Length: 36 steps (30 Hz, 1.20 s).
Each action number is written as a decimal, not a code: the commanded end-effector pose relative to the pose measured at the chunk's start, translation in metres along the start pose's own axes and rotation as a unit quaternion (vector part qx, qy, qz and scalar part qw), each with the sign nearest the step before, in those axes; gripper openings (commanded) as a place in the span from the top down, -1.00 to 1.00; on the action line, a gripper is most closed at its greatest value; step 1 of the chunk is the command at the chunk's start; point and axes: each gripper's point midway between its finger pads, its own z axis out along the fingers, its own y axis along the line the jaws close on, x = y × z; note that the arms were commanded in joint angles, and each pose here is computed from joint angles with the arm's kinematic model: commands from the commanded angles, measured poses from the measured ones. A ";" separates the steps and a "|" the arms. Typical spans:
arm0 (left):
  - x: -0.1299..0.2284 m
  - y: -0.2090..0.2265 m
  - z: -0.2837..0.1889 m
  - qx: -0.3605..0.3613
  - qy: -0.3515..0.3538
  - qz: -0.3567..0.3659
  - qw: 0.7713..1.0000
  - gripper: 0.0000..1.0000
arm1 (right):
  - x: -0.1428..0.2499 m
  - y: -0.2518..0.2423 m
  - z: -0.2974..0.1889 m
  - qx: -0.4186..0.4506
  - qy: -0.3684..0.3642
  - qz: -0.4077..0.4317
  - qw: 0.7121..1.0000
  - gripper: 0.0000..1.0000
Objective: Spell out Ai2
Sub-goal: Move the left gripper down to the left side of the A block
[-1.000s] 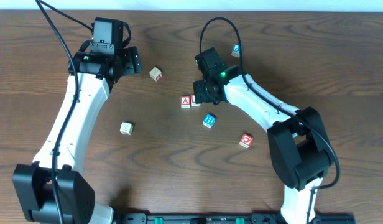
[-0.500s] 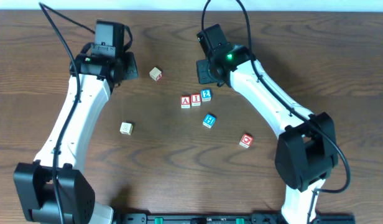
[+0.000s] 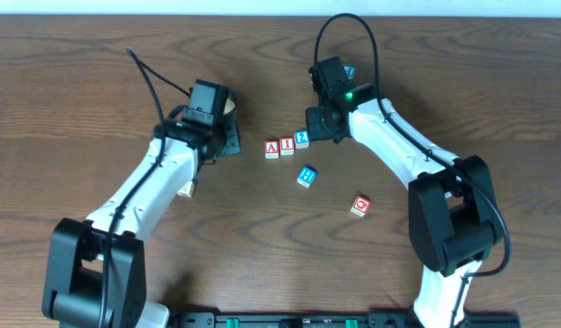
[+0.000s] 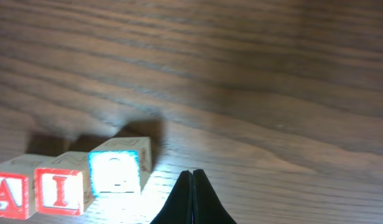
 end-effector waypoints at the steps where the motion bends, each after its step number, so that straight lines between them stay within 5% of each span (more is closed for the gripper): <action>1: 0.013 0.006 0.014 -0.012 0.010 -0.044 0.999 0.88 | 0.001 0.003 -0.002 -0.011 0.000 -0.007 1.000 0.97; 14: 0.040 -0.018 0.053 0.009 0.051 -0.044 0.998 0.88 | 0.011 0.009 0.017 -0.031 0.024 -0.015 0.999 0.97; 36: 0.037 -0.020 0.058 0.011 0.045 -0.077 0.996 0.88 | 0.032 0.029 0.034 -0.087 0.072 -0.014 0.994 0.98</action>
